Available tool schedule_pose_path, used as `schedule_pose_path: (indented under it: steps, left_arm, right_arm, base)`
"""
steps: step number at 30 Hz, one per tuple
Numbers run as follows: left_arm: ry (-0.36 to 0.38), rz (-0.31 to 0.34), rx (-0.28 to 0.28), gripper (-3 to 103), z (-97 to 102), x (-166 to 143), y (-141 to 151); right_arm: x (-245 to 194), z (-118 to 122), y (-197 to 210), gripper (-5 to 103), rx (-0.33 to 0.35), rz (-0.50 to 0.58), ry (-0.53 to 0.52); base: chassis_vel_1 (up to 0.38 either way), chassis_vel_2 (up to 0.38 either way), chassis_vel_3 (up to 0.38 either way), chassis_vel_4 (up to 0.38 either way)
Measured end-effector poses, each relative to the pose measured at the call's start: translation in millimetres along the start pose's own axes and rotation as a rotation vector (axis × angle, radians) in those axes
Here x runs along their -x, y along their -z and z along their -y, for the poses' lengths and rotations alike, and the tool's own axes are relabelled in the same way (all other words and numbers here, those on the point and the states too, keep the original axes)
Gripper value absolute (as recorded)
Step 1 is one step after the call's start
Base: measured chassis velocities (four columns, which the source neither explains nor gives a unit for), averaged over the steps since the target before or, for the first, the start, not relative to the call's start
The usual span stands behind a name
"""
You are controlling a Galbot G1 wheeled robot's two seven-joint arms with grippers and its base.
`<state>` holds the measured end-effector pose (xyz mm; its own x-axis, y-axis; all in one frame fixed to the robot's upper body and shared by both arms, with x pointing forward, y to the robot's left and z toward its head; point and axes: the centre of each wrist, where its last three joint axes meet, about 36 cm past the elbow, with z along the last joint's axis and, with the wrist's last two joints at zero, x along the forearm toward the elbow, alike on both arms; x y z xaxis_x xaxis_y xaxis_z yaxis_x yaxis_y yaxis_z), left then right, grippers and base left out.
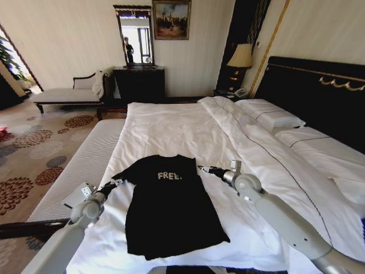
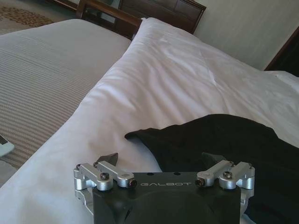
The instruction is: Fold the clothes on the bed.
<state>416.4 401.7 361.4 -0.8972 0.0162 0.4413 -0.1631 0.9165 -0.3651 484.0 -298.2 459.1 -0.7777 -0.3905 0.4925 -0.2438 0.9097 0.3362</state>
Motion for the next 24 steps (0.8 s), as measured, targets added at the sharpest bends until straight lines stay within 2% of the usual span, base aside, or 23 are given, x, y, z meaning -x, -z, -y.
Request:
schedule_pose_path:
  steps: [2, 6, 9, 11, 12, 15, 16, 17, 18, 20, 21, 24]
  left_arm:
    - [-0.006, 0.006, -0.002, 103, -1.0, 3, 0]
    - [-0.019, 0.012, 0.0, 100, -0.6, 6, -1]
    - [-0.038, 0.014, 0.0, 88, 3.2, 8, -6]
    - [-0.043, 0.015, 0.001, 88, 4.0, 9, -7]
    - [-0.053, 0.02, 0.014, 77, 5.7, 10, -10]
    - [-0.059, 0.025, 0.026, 77, 6.9, 11, -13]
    - [-0.063, 0.027, 0.03, 66, 8.5, 12, -14]
    - [-0.065, 0.026, 0.029, 60, 9.2, 12, -15]
    - [-0.065, 0.026, 0.028, 60, 9.5, 13, -16]
    - [-0.068, 0.026, 0.026, 49, 11.1, 12, -16]
    - [-0.068, 0.026, 0.026, 49, 11.1, 12, -16]
    - [-0.058, 0.022, 0.027, 32, 10.0, 10, -16]
  right_arm:
    - [0, 0, 0, 100, 0.0, -0.001, -0.001]
    - [1, 0, -1, 100, -0.001, -0.004, 0.001]
    - [1, -1, -2, 100, -0.002, -0.007, 0.002]
    - [1, -1, -2, 100, -0.002, -0.007, 0.002]
    - [1, -1, -1, 100, -0.002, -0.008, 0.003]
    - [1, 0, -1, 100, -0.003, -0.007, 0.003]
    - [0, 0, 1, 100, -0.004, -0.006, 0.003]
    - [0, 0, 1, 100, -0.004, -0.006, 0.003]
    - [0, 0, 1, 100, -0.004, -0.006, 0.003]
    - [0, 0, 1, 100, -0.005, -0.006, 0.002]
    - [0, 0, 1, 100, -0.005, -0.006, 0.002]
    - [-1, 1, 0, 100, -0.006, -0.007, 0.001]
  base:
    - [0.0, 0.0, 0.0, 0.0]
    - [0.0, 0.0, 0.0, 0.0]
    - [0.0, 0.0, 0.0, 0.0]
    - [0.0, 0.0, 0.0, 0.0]
    - [0.0, 0.0, 0.0, 0.0]
    - [0.0, 0.0, 0.0, 0.0]
    - [0.0, 0.0, 0.0, 0.0]
    - [0.0, 0.0, 0.0, 0.0]
    - [0.0, 0.0, 0.0, 0.0]
    - [0.0, 0.0, 0.0, 0.0]
    - [0.0, 0.0, 0.0, 0.0]
    - [0.0, 0.0, 0.0, 0.0]
